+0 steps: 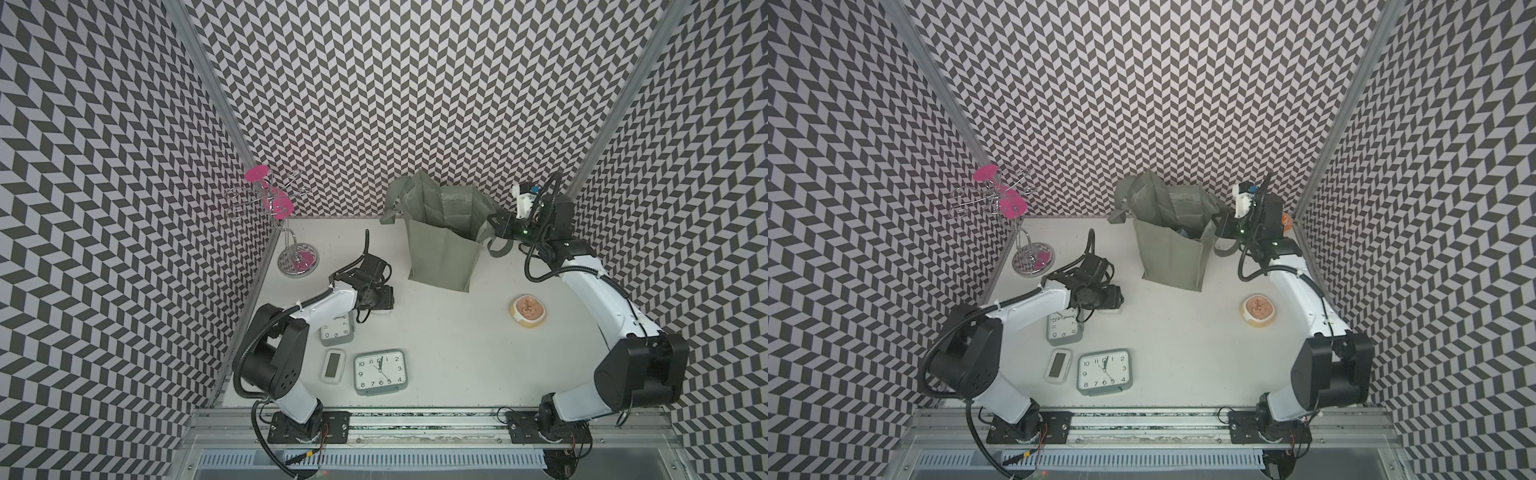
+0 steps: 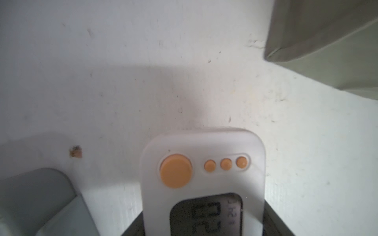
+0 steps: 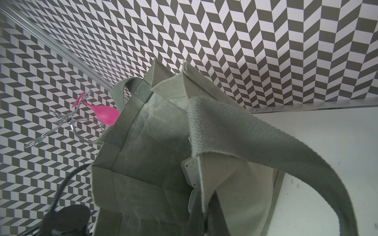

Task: Put the alarm clock into the canvas bag
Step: Pick up the alarm from the center of the board.

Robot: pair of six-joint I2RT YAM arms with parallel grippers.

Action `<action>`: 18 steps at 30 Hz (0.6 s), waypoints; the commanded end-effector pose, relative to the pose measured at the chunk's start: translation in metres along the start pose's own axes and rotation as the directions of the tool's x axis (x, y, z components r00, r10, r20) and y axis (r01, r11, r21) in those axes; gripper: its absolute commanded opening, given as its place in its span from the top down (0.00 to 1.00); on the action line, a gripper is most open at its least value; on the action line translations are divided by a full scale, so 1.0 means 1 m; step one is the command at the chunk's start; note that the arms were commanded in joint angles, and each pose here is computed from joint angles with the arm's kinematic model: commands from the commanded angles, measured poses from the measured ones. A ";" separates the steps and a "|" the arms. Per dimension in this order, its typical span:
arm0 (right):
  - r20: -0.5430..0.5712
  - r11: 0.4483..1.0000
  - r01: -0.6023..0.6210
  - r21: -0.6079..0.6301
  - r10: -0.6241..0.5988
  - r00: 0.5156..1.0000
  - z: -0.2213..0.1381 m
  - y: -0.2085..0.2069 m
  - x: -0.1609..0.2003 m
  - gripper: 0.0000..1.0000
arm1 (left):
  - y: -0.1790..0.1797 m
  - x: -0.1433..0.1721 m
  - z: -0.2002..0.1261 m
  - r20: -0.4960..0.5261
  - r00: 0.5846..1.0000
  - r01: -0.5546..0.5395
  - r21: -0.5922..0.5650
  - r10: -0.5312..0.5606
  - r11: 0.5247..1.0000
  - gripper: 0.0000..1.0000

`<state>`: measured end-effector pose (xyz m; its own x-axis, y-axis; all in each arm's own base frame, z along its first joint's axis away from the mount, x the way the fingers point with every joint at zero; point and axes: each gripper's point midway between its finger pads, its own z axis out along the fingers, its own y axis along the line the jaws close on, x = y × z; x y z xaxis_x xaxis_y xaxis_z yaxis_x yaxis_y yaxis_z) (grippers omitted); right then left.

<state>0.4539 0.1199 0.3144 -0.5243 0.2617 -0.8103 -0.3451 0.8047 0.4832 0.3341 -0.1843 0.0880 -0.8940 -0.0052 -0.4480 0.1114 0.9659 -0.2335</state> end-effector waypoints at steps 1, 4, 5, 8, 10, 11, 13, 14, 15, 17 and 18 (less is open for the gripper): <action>0.164 0.993 0.095 -0.064 -0.084 0.983 -0.023 0.028 -0.045 1.00 | -0.009 -0.019 -0.037 0.132 0.991 -0.002 0.015 0.000 1.000 0.49; 0.160 0.993 0.094 -0.070 -0.082 0.984 -0.022 0.028 -0.044 1.00 | -0.025 -0.038 -0.079 0.255 0.967 -0.015 0.057 0.000 0.998 0.52; 0.158 0.993 0.095 -0.073 -0.082 0.984 -0.021 0.028 -0.043 1.00 | -0.033 -0.046 -0.096 0.303 0.953 -0.038 0.076 0.014 0.996 0.52; 0.155 0.990 0.108 -0.088 -0.093 0.984 -0.020 0.031 -0.042 1.00 | -0.049 -0.080 -0.158 0.501 0.864 -0.093 0.069 0.046 0.993 0.53; 0.154 0.989 0.113 -0.094 -0.098 0.983 -0.020 0.032 -0.042 1.00 | -0.054 -0.109 -0.204 0.642 0.765 -0.106 0.057 0.045 0.993 0.55; 0.154 0.989 0.114 -0.096 -0.098 0.983 -0.020 0.033 -0.042 1.00 | -0.059 -0.121 -0.221 0.693 0.719 -0.123 0.065 0.044 0.990 0.56; 0.151 0.986 0.124 -0.112 -0.106 0.983 -0.021 0.037 -0.041 1.00 | -0.078 -0.145 -0.249 0.763 0.644 -0.180 0.090 0.048 0.980 0.55; 0.150 0.983 0.133 -0.127 -0.114 0.982 -0.022 0.040 -0.041 1.00 | -0.089 -0.156 -0.256 0.776 0.628 -0.211 0.100 0.056 0.972 0.55; 0.148 0.977 0.151 -0.148 -0.129 0.981 -0.023 0.046 -0.039 1.00 | -0.104 -0.167 -0.259 0.782 0.620 -0.252 0.116 0.069 0.961 0.55; 0.148 0.970 0.180 -0.166 -0.156 0.977 -0.025 0.053 -0.037 1.00 | -0.131 -0.187 -0.256 0.775 0.623 -0.319 0.137 0.099 0.938 0.56; 0.151 0.966 0.197 -0.170 -0.172 0.974 -0.026 0.057 -0.036 1.00 | -0.145 -0.197 -0.255 0.775 0.622 -0.356 0.146 0.117 0.923 0.56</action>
<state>0.4474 0.1309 0.3162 -0.5315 0.2299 -0.8153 -0.4056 0.7758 0.4833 0.3662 -0.2269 0.4125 -0.2626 -0.1405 -0.9546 0.3894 0.8898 -0.2381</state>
